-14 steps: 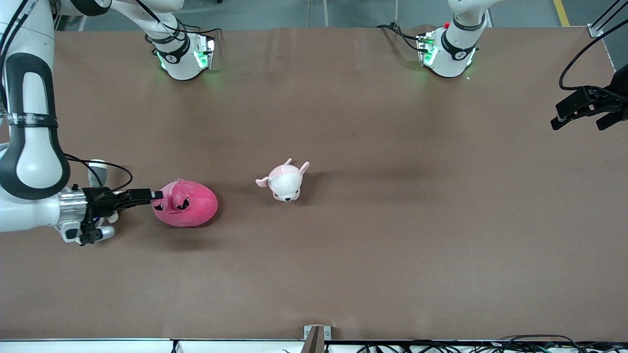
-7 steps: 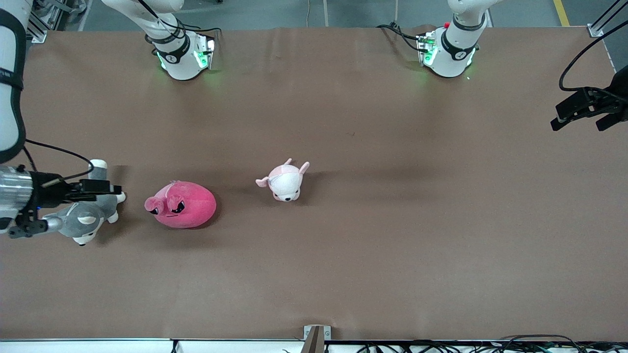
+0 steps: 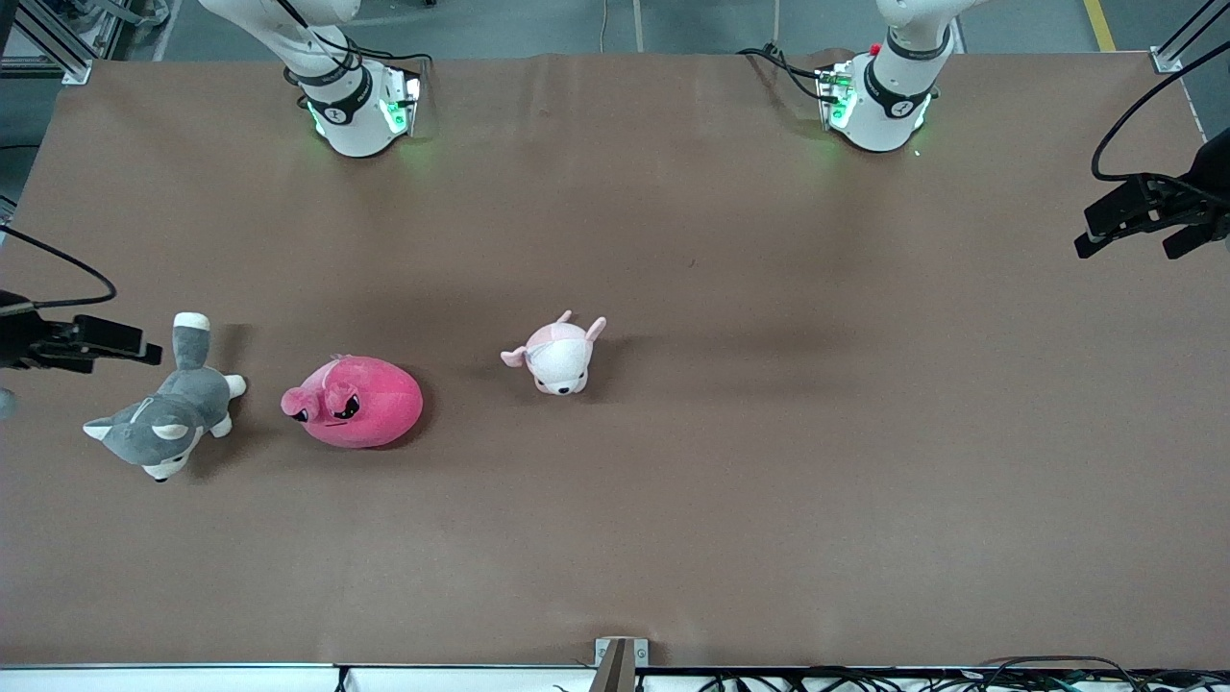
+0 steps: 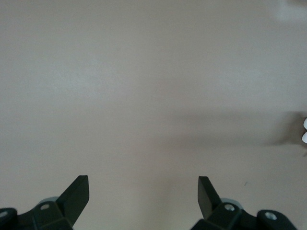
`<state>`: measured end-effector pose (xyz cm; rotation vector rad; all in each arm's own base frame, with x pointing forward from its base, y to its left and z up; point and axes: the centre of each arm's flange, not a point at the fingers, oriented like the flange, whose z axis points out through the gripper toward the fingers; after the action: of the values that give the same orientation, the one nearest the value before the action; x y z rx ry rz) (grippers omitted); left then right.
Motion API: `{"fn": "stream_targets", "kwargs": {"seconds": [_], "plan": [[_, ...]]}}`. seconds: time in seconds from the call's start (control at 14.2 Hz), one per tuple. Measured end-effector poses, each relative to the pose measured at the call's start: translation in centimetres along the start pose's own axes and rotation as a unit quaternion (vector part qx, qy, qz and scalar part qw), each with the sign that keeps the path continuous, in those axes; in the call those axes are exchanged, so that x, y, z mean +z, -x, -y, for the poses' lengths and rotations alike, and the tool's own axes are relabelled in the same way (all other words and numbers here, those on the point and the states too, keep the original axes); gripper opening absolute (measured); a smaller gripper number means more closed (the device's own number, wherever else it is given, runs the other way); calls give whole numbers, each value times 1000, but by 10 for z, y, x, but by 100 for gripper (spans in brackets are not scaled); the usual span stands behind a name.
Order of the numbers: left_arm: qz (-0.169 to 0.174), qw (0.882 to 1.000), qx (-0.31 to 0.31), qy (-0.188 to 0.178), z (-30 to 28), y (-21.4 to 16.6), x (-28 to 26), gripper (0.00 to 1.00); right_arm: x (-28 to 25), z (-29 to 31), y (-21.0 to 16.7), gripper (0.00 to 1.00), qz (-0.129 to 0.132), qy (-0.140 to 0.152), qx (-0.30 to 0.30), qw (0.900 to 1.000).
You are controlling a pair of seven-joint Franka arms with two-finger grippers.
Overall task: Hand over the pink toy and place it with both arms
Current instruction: 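Open the right gripper and withdraw it from the pink toy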
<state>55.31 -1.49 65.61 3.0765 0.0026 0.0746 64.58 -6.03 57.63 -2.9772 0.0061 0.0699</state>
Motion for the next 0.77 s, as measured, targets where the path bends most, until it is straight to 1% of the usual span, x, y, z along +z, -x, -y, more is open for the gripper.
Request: {"fn": "stream_targets", "kwargs": {"seconds": [0.14,0.28,0.56,0.77], "plan": [[1,1000,-1,0,1,0,1,100,-17,-1,7,100,-12,23,10,1000],[1,1000,-3,0,3,-1,1,100,-24,-3,9,100,-17,40,12,999],[1,1000,-4,0,4,-1,1,100,-26,-4,9,100,-21,49,14,998],[1,1000,-4,0,4,-1,1,100,-49,3,17,100,-45,55,13,997]]}}
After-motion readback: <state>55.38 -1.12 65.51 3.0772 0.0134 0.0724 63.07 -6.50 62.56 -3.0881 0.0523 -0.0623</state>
